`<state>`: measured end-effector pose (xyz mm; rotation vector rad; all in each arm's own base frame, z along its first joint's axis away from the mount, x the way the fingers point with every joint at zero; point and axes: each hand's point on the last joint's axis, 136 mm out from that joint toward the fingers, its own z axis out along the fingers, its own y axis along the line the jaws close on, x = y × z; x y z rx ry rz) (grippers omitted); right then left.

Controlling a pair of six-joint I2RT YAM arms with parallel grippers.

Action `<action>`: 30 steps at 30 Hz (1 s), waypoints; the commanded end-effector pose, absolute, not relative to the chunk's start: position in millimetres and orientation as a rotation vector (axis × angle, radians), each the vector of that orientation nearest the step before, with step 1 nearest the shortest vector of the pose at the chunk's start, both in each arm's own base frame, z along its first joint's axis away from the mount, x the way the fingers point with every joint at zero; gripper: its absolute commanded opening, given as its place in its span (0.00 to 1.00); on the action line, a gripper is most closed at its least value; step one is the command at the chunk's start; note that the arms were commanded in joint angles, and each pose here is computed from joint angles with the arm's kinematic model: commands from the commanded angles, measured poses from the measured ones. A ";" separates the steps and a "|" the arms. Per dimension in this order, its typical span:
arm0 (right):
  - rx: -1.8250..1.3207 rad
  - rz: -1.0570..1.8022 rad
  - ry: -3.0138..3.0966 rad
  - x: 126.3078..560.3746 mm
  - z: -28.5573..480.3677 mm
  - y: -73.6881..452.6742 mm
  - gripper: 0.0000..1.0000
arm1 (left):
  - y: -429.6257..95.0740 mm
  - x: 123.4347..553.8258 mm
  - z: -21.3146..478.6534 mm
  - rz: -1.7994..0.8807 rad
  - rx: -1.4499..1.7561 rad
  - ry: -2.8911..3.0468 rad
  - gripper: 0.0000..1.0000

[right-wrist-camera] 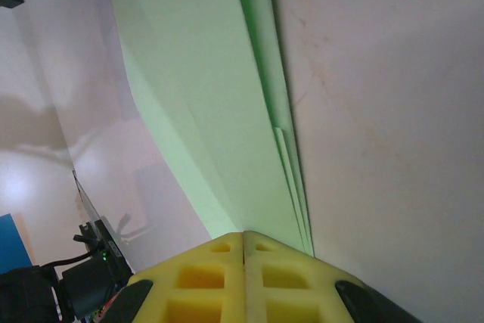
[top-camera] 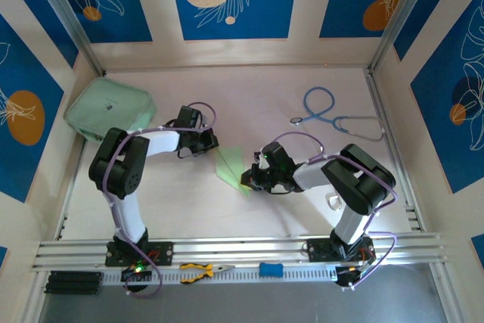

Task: Fold a paper plane with a square sheet of paper (pick it up from the middle)
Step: Fourth fold the wing at the center of the table.

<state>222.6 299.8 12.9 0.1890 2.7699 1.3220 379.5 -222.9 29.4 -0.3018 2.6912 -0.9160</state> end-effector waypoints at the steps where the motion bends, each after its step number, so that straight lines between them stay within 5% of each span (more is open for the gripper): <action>1: 0.323 1.089 3.073 169.2 -38.4 258.2 0.00 | -215.4 384.6 62.4 -0.903 -0.265 2.615 0.08; 12: 0.318 1.089 3.075 168.9 -37.2 258.7 0.00 | -262.0 343.8 82.0 -1.118 -0.060 2.573 0.09; 19: 0.313 1.093 3.073 170.9 -35.4 260.8 0.00 | -295.9 317.6 56.1 -1.201 0.031 2.645 0.09; 30: 0.182 1.233 2.964 197.1 2.5 279.3 0.00 | -281.6 291.9 3.5 -1.067 0.013 2.800 0.08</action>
